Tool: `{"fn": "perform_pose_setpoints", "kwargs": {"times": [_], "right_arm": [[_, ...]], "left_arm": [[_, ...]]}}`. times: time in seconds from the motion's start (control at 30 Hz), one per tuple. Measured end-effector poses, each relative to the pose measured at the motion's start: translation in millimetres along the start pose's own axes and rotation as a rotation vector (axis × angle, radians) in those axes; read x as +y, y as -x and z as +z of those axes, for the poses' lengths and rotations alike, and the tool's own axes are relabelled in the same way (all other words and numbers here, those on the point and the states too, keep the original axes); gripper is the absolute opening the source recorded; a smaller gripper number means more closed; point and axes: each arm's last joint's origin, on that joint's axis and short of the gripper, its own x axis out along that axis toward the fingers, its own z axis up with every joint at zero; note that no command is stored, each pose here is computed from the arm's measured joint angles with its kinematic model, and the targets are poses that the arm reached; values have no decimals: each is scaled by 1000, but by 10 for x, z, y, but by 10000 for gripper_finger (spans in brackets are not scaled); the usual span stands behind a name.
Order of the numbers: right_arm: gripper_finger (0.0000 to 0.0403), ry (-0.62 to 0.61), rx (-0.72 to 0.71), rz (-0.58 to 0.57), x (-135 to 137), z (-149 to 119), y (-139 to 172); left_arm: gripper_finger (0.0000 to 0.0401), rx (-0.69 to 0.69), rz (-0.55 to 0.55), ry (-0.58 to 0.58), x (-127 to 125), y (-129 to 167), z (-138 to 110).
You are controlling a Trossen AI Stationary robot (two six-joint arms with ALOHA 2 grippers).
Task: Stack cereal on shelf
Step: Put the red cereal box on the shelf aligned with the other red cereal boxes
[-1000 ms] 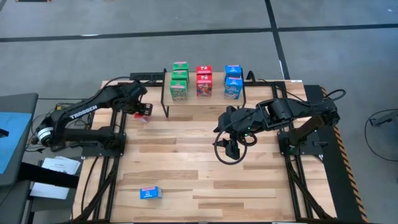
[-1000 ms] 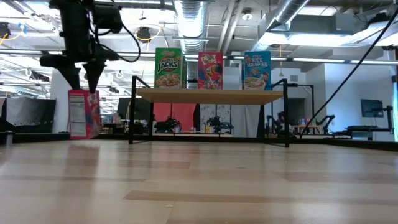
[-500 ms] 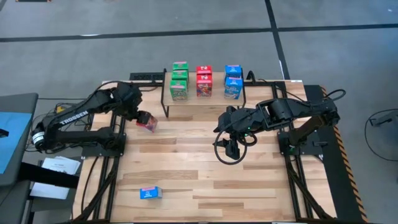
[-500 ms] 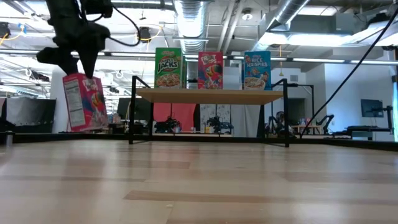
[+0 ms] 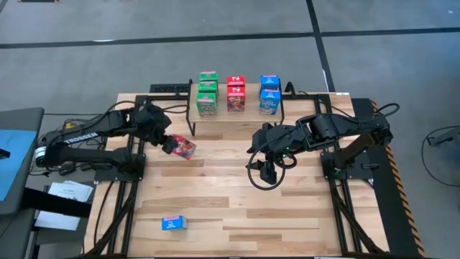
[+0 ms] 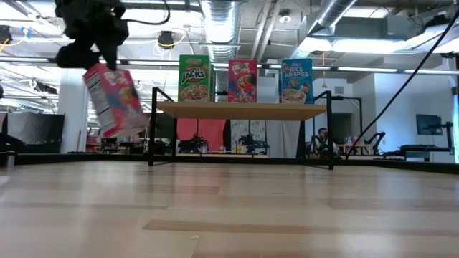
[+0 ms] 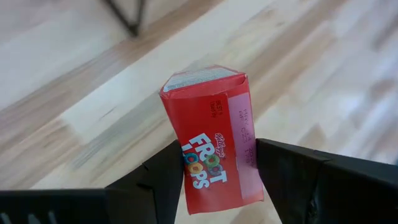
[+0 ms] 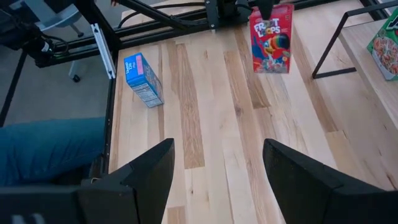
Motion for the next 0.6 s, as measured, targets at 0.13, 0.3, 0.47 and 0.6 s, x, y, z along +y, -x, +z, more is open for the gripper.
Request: {"fn": "perform_pose_setpoints", "kwargs": {"times": [0.13, 0.3, 0.47, 0.6], "right_arm": [[270, 0, 0, 0, 0, 0, 0], [270, 0, 0, 0, 0, 0, 0], [270, -18, 0, 0, 0, 0, 0], [270, -18, 0, -1, -2, 1, 0]], "left_arm": [[180, -49, -112, -39, -118, 3, 40], [180, -114, -208, -76, -227, 19, 87], [180, -166, -269, -125, -308, 38, 113], [180, -185, -300, -164, -355, 48, 110]]}}
